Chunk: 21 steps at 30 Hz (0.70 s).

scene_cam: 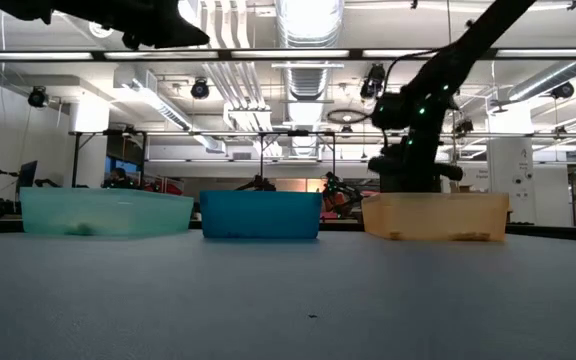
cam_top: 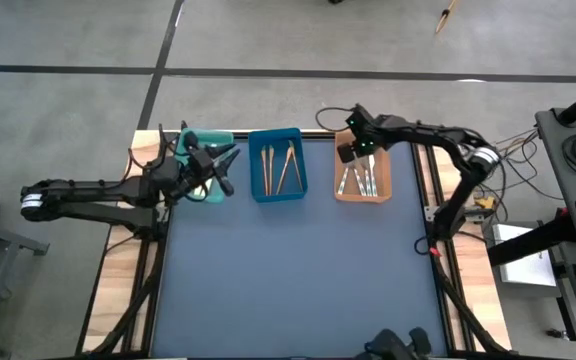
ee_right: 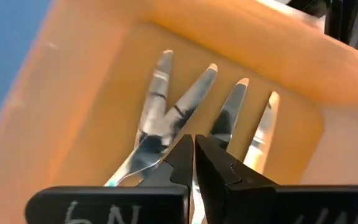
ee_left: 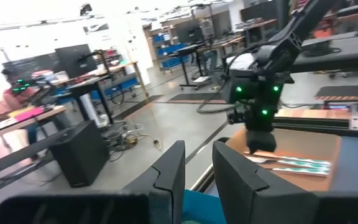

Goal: Sort silverware by color (type)
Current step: Put the white patterned table knife into the orange bin

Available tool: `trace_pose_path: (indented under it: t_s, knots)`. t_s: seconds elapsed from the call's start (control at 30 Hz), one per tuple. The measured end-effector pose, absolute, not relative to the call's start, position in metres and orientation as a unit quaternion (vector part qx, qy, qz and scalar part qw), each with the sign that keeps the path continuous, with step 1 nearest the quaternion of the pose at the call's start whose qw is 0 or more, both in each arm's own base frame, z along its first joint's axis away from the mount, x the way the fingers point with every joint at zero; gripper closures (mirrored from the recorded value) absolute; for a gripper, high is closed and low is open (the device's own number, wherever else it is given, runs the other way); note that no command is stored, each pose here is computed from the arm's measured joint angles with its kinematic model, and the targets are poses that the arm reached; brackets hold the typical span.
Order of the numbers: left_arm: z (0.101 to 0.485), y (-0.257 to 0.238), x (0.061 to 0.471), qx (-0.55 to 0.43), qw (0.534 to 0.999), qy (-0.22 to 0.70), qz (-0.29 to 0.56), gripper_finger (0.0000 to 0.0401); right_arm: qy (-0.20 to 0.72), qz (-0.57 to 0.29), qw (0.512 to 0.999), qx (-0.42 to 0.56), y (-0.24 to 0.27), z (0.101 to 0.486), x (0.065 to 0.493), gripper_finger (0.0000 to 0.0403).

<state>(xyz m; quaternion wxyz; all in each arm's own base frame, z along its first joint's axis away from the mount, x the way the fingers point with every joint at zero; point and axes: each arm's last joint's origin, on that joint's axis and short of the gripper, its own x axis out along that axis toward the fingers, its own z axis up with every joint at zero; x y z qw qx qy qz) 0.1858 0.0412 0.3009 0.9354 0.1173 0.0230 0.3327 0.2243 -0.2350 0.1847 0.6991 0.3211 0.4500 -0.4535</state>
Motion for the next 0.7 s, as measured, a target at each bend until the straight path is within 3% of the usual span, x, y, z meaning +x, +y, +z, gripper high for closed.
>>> trace_pose_path:
  t_s: [0.47, 0.7]
  knots:
    - [0.297, 0.044, 0.183, 0.143, 0.912, 0.049, 0.381, 0.0337, 0.498, -0.48, 0.66, 0.294, -0.248, 0.159, 0.236, 0.0394]
    - [0.297, 0.044, 0.183, 0.146, 0.911, 0.05, 0.382, 0.0337, 0.469, -0.48, 0.679, 0.297, -0.245, 0.149, 0.236, 0.0394]
